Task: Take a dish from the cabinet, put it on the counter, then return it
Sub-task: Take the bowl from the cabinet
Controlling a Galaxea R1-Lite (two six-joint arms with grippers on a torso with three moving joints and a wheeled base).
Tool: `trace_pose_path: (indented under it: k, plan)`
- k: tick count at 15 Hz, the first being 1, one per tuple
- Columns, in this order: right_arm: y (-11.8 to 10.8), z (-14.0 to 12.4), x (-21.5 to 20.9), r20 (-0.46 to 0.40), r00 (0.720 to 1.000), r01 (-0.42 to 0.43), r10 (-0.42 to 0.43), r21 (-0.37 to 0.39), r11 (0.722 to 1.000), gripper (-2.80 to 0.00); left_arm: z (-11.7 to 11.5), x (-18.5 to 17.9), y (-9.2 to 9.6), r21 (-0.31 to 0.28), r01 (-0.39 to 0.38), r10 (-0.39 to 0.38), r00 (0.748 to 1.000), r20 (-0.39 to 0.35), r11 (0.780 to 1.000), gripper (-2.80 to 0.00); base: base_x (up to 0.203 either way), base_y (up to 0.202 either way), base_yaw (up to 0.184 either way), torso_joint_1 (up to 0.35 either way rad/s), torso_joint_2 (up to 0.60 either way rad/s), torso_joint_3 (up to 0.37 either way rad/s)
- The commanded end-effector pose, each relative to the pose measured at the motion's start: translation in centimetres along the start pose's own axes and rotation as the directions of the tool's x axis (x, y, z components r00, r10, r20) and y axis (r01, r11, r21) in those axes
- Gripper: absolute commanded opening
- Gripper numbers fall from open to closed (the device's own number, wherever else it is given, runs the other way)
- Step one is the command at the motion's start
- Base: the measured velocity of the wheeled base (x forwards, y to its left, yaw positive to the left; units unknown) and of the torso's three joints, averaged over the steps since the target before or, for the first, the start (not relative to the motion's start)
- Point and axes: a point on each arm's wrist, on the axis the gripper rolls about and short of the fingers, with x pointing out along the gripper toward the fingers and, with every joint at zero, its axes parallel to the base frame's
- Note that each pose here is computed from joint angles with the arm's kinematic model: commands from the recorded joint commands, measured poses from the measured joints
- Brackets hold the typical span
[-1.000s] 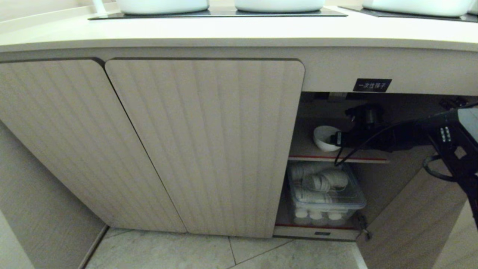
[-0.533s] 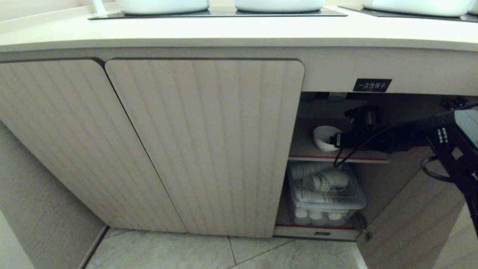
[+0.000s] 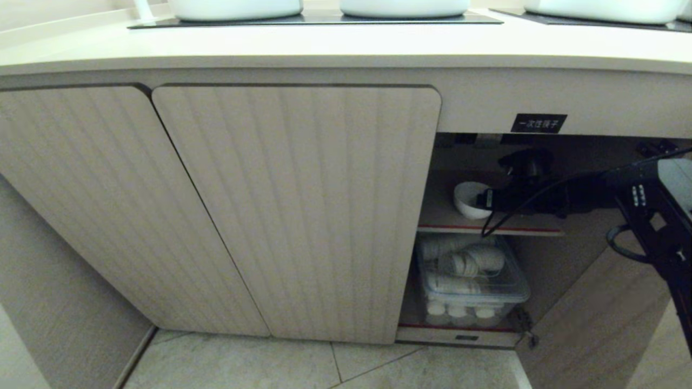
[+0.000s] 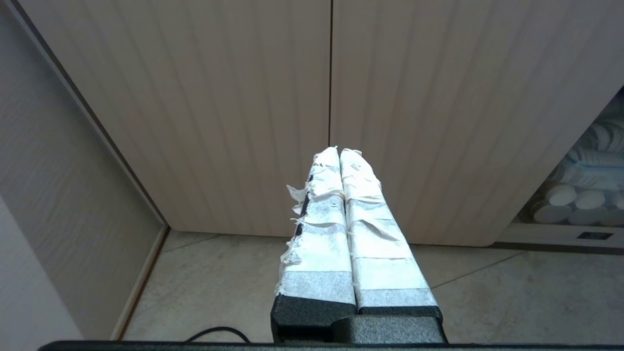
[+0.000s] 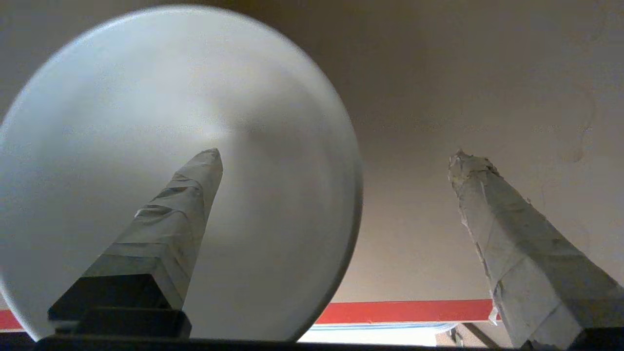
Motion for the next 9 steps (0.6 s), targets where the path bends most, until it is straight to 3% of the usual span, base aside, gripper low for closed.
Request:
trace_pose_path:
  k: [1, 9]
  plan:
    - [0.05, 0.12, 0.08, -0.002, 1.0, 0.0, 0.0, 0.002, 1.0, 0.0, -0.01, 0.0, 0.0, 0.0, 0.0, 0.0, 1.0, 0.0, 1.0, -2.8, 0.0, 0.0, 0.0, 0.0, 0.0, 0.0]
    - [0.37, 0.7, 0.25, -0.017, 1.0, 0.0, 0.001, 0.069, 0.998, 0.0, 0.03, -0.01, 0.0, 0.0, 0.0, 0.0, 1.0, 0.002, 1.0, -2.8, 0.0, 0.0, 0.0, 0.0, 0.0, 0.0]
